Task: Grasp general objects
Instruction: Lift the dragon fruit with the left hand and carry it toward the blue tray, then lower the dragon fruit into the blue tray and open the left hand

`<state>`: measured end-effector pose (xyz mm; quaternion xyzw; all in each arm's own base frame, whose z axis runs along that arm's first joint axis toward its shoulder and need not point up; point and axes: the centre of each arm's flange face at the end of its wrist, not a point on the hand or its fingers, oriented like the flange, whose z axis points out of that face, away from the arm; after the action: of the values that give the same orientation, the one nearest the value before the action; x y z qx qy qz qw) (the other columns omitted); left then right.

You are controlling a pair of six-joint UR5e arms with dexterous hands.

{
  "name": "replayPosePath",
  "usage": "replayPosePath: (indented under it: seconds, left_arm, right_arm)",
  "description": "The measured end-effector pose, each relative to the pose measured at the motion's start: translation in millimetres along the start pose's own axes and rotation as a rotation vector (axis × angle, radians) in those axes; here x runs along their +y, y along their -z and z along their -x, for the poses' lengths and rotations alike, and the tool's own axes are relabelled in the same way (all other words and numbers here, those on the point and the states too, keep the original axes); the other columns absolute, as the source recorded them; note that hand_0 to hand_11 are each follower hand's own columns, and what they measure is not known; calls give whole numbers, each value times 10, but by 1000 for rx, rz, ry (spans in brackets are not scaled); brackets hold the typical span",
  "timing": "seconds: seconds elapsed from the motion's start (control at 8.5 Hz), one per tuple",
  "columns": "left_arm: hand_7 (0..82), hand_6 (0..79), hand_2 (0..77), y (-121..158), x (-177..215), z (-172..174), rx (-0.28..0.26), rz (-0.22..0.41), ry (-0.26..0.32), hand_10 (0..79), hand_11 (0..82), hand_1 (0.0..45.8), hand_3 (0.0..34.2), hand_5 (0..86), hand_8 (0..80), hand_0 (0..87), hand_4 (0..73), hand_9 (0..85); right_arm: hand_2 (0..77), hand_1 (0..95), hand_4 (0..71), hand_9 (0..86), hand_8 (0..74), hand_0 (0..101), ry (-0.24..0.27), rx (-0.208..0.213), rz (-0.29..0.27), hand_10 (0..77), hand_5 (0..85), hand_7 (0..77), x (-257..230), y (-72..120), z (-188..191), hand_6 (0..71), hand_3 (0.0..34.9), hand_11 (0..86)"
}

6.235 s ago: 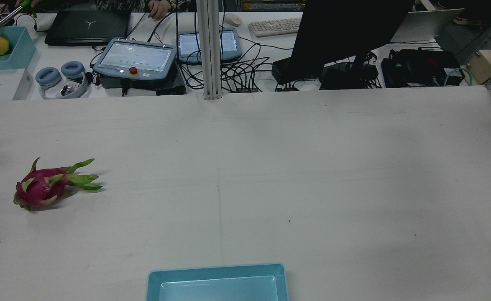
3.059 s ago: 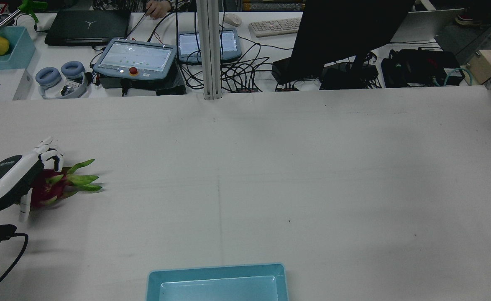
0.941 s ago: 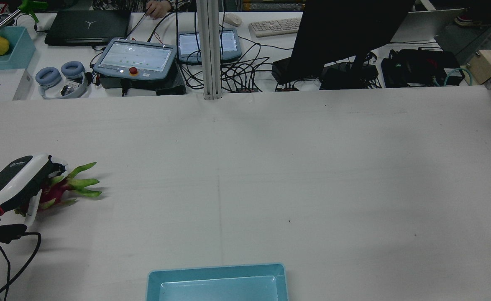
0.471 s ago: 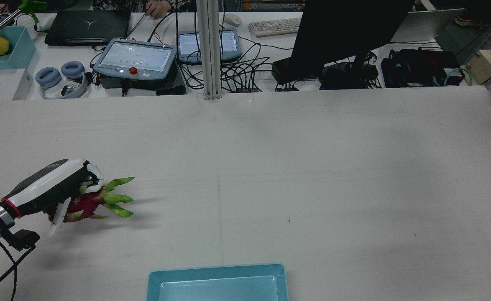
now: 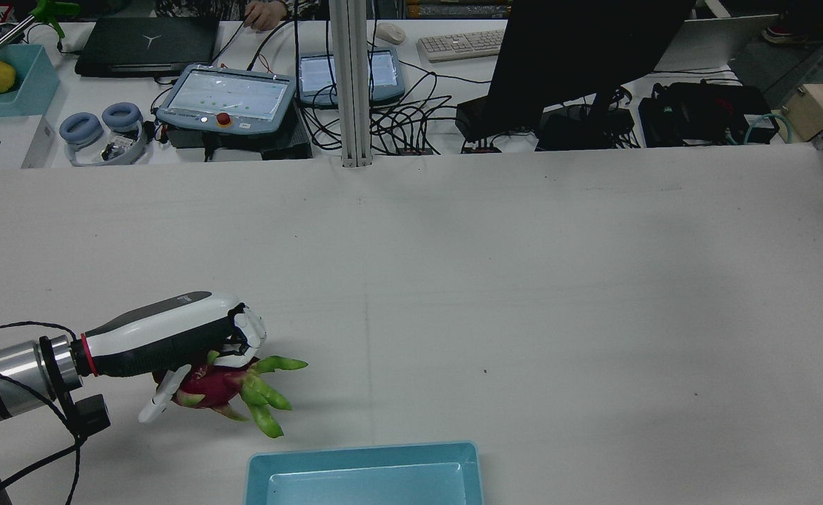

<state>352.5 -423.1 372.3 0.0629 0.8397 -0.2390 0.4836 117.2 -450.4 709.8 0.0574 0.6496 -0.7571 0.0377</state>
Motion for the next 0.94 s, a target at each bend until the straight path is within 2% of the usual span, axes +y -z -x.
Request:
replayPosePath:
  seconds: [0.35,0.59,0.94]
  left_arm:
    - [774,704,0,-313,476,-126,114,288,108,196,704,0,0,698,442,794,654,513]
    - [774,704,0,-508,1033,-34,185,458,207,196,704,0,0,698,442,794,654,513]
    - [774,704,0,-671,1633,139,262,621,322,196,698,0,0,698,442,794,654,513]
  right_arm:
    - [774,949,0,5,0,0,0,-1,0,0,0,0,0,1,2,0,0,5]
    - [774,949,0,5,0,0,0,-1,1,0,0,0,3,1,3,0,0,5]
    - [774,949,0,5,0,0,0,-1,0,0,0,0,1,1,3,0,0,5]
